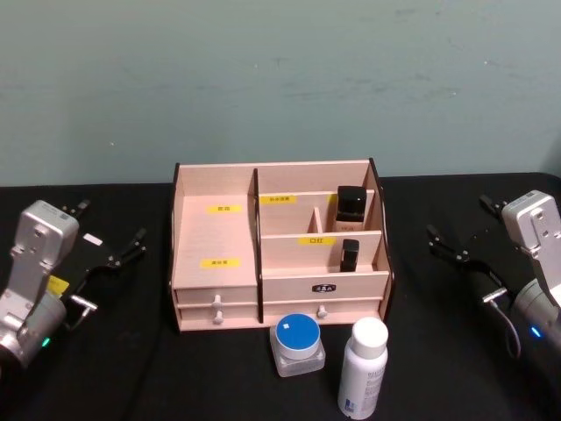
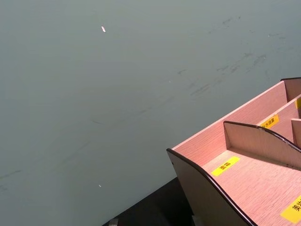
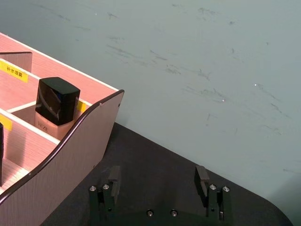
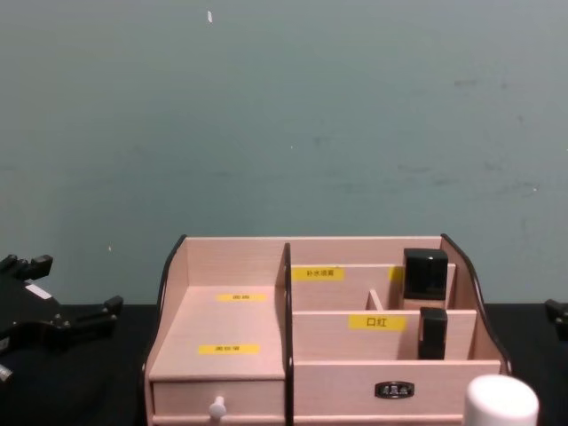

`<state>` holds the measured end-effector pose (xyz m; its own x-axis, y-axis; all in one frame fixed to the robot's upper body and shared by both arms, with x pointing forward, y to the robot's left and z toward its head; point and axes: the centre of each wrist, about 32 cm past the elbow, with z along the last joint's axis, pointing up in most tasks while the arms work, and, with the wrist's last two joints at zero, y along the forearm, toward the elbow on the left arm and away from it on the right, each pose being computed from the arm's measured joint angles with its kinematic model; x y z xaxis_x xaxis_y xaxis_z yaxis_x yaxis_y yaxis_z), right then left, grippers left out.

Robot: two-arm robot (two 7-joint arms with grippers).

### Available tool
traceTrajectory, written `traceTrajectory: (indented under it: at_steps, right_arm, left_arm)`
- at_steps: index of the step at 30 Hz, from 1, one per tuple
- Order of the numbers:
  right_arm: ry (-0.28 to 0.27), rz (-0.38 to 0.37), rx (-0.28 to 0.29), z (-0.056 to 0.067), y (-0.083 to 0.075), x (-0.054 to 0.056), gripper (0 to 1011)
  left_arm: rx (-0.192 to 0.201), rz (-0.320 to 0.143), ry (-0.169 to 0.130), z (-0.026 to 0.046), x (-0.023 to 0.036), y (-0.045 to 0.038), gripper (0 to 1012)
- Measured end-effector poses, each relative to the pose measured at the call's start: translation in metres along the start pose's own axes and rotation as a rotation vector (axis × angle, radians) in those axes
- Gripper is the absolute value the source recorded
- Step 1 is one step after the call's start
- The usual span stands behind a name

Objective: Pick up the facial cleanser and watermelon frost from the table and place them into the tiered storage box.

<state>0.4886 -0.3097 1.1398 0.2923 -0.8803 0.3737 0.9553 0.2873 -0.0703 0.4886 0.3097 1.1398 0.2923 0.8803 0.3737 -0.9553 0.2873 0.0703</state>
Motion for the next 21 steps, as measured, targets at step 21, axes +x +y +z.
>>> traceTrajectory:
  at_steps: [21]
  right_arm:
    - [0.0, 0.0, 0.0, 0.0, 0.0, 0.0, 1002]
  left_arm:
    - [0.0, 0.0, 0.0, 0.0, 0.0, 0.0, 1010]
